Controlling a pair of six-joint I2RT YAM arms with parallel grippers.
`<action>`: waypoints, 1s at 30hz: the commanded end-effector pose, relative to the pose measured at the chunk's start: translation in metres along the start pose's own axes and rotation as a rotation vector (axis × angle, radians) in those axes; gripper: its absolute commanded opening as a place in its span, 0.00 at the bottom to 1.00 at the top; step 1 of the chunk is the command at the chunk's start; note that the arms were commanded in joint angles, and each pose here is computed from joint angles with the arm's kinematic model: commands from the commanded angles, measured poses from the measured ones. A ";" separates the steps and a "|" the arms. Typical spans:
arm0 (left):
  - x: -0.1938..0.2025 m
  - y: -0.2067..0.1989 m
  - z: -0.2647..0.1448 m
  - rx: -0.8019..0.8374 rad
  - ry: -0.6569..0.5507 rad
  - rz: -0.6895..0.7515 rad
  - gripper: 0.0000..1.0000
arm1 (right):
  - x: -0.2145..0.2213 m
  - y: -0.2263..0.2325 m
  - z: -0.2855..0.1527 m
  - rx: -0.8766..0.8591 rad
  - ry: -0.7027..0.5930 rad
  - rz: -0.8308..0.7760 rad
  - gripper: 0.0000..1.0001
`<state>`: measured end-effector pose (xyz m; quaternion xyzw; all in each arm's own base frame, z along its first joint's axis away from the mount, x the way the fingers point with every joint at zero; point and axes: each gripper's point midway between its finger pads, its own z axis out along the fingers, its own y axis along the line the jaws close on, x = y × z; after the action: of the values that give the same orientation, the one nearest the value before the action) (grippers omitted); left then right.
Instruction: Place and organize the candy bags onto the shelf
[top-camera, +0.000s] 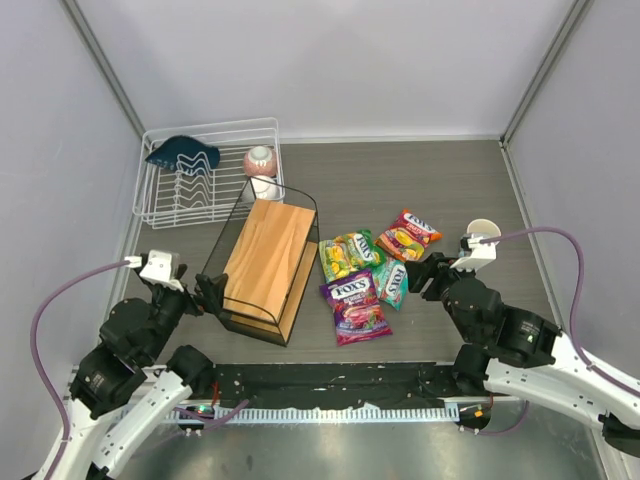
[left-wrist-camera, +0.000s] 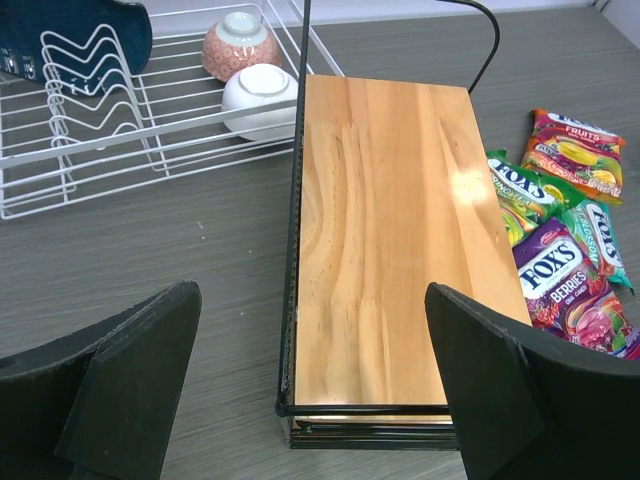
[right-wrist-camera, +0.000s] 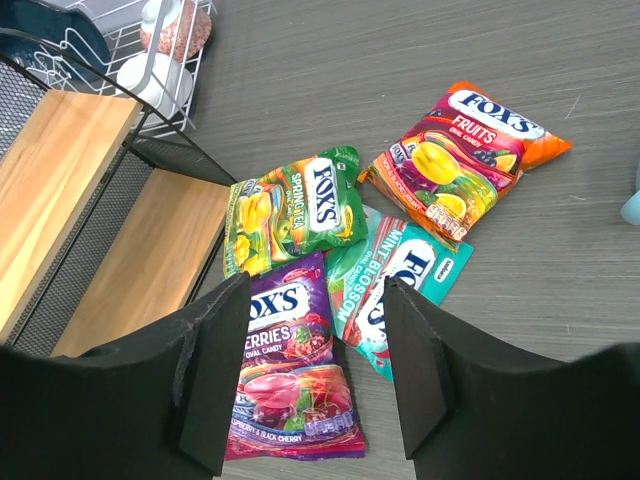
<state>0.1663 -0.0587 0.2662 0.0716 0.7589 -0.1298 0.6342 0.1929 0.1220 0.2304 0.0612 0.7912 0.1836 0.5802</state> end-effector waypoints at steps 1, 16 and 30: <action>-0.017 0.001 -0.003 -0.006 -0.069 -0.017 1.00 | -0.017 0.003 -0.001 0.000 -0.060 0.046 0.61; -0.024 -0.001 -0.004 0.010 -0.080 -0.009 1.00 | -0.021 -0.001 -0.007 -0.021 -0.080 0.073 0.82; -0.059 -0.019 -0.008 0.098 -0.166 -0.010 1.00 | 0.012 -0.004 0.003 0.041 0.029 0.048 1.00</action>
<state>0.1632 -0.0637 0.2913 0.0800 0.7331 -0.1531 0.6579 0.1897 0.1157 0.2338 0.0832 0.7849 0.1980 0.5811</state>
